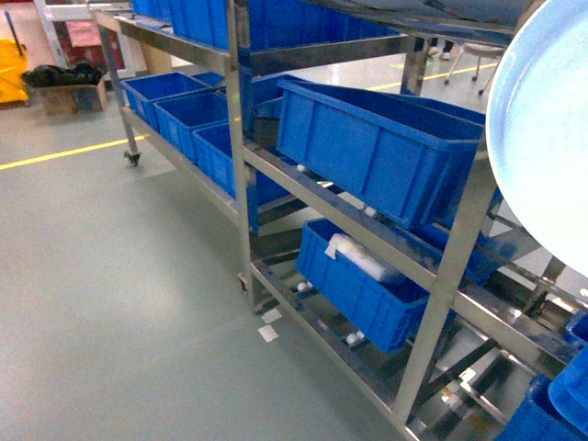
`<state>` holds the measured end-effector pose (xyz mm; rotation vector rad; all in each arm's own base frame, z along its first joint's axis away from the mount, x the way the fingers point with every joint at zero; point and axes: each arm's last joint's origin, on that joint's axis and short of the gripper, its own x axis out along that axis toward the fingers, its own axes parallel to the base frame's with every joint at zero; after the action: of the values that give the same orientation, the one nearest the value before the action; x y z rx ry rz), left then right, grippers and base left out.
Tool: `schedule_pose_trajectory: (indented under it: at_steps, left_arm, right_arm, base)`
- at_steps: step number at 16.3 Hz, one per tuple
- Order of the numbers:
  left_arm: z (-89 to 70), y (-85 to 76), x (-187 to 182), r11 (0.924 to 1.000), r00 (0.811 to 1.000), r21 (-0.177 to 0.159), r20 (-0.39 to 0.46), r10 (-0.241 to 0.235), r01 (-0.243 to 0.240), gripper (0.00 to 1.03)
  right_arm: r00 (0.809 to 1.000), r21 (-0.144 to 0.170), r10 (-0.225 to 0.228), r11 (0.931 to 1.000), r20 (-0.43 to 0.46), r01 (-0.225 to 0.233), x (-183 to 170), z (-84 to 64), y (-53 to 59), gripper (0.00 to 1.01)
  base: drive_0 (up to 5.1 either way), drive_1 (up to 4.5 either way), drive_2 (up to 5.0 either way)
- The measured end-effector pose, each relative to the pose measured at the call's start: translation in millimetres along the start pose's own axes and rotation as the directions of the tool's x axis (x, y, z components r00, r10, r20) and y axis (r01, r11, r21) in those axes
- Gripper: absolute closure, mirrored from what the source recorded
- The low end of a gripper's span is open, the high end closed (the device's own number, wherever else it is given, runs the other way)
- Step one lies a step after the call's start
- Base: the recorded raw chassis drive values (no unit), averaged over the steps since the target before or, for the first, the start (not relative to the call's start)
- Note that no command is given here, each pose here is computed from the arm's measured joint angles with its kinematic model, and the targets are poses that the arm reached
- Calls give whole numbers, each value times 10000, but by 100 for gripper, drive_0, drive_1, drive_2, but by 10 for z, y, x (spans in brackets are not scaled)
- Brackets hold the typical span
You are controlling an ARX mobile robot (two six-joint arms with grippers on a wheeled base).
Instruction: Place blue tray on left shelf second layer neatly
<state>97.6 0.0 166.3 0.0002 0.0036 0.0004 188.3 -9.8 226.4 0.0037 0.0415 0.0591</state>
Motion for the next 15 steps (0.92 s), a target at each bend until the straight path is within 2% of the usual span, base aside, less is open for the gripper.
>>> schedule_pose_trajectory:
  at_steps: [15]
  left_arm:
    - [0,0,0,10000,10000,4,0,0,0,5]
  right_arm:
    - [10000,-1,0,10000,8,0,0,1,0,99]
  base:
    - [-159,-159,-159]
